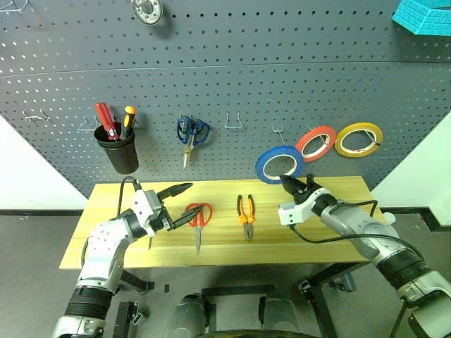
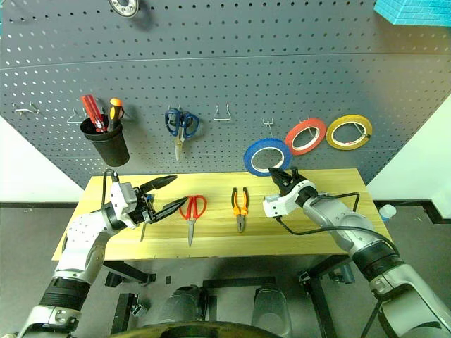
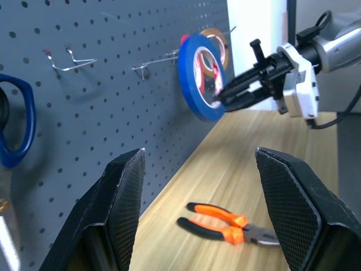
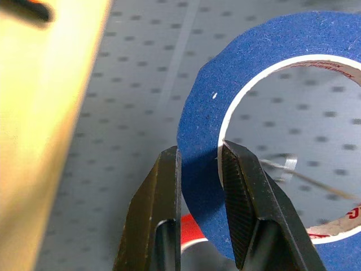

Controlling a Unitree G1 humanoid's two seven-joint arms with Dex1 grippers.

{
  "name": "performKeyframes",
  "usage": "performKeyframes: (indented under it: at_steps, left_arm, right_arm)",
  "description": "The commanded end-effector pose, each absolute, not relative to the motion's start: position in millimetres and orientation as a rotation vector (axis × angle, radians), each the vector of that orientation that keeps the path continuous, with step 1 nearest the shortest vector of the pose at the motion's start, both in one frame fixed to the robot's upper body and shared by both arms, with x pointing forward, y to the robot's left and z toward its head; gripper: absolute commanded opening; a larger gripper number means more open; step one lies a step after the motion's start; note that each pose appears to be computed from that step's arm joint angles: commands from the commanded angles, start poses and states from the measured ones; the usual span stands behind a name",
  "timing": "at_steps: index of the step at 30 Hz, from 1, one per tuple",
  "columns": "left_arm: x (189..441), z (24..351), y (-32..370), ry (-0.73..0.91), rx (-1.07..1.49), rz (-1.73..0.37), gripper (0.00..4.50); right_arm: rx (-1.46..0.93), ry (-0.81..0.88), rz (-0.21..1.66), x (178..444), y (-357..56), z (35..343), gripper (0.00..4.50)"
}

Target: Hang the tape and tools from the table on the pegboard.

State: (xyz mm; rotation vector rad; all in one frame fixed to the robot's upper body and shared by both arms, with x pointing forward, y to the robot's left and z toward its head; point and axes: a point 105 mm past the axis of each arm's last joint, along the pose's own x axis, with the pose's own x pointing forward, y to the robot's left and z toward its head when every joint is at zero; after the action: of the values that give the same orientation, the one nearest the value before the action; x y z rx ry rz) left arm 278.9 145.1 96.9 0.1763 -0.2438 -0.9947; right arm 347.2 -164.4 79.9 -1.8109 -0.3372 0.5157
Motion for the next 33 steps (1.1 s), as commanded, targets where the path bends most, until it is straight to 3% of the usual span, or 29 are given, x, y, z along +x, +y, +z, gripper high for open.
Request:
performKeyframes:
  at_steps: [1, 5, 17, 24, 28, 33]
  left_arm:
    - [283, 112, 156, -0.287, 0.150, -0.951, 3.24]
    - [286, 113, 162, -0.288, 0.077, -0.915, 3.24]
    - [288, 109, 160, -0.272, -0.004, -0.903, 3.24]
    - [285, 105, 164, -0.257, -0.018, -0.890, 3.24]
    - [283, 100, 168, -0.234, -0.032, -0.874, 3.24]
    - [289, 75, 179, -0.110, 0.032, -0.802, 3.24]
  right_arm:
    - [-1.819, -0.466, 0.388, 355, -160, 121, 0.68]
    - [-1.835, -0.430, 0.394, 362, -163, 124, 0.68]
    - [-1.793, -0.187, 0.572, 388, -177, 91, 0.68]
    - [-1.748, -0.204, 0.526, 392, -179, 98, 3.00]
    - [-1.741, -0.347, 0.564, 371, -162, 98, 4.36]
    - [-1.491, -0.217, 0.842, 324, -134, 51, 4.36]
